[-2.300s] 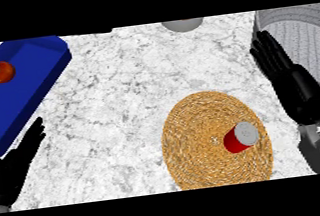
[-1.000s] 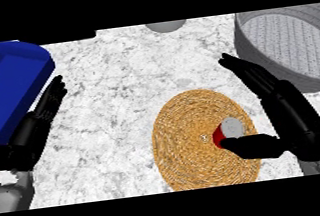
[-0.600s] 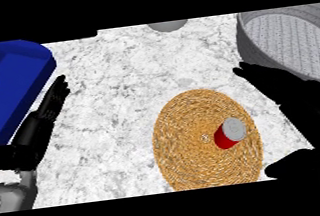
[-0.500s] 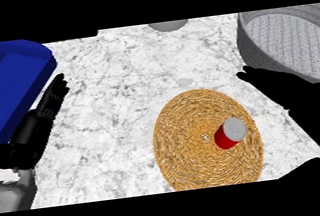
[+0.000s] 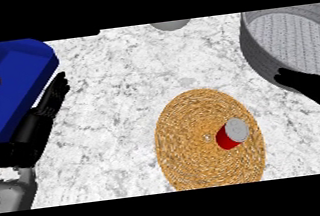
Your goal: Pick the can from the placemat and place it in the basket
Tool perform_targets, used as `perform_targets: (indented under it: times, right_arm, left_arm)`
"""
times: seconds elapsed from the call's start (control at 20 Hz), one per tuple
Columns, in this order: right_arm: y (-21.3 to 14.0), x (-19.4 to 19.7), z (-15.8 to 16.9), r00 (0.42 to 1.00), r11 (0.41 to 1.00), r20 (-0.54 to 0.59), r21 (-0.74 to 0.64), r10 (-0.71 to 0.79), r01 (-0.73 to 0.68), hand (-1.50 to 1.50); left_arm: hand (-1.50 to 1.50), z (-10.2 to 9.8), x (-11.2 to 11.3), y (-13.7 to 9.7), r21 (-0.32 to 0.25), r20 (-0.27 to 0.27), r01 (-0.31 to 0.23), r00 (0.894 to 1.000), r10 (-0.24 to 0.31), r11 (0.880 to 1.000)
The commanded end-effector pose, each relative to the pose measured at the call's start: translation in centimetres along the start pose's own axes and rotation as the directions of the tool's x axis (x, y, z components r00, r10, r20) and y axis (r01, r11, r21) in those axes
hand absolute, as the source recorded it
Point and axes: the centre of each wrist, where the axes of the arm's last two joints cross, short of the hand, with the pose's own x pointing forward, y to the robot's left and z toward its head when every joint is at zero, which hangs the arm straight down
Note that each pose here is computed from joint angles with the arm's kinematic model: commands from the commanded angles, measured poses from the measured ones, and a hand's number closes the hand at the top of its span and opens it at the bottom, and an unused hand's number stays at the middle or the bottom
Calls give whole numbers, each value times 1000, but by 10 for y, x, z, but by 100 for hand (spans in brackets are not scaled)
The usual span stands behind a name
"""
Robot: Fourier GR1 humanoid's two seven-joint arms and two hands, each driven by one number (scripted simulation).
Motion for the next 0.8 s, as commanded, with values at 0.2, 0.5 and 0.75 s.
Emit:
perform_targets:
  times: [0.2, 0.5, 0.75]
  right_arm:
    - [8, -11, 13, 996, 1000, -93, -17, -14, 13, -150]
    - [45, -37, -24, 996, 998, -67, -34, -57, 55, -150]
    - [78, -55, -53, 997, 998, -60, -48, -52, 49, -150]
  left_arm:
    - [0, -7, -1, 0, 11, 14, -8, 1000, 7, 1000]
    - [0, -13, 12, 13, 0, -10, -20, 1000, 20, 1000]
    - [0, 7, 1, -8, -14, 3, -18, 1000, 18, 1000]
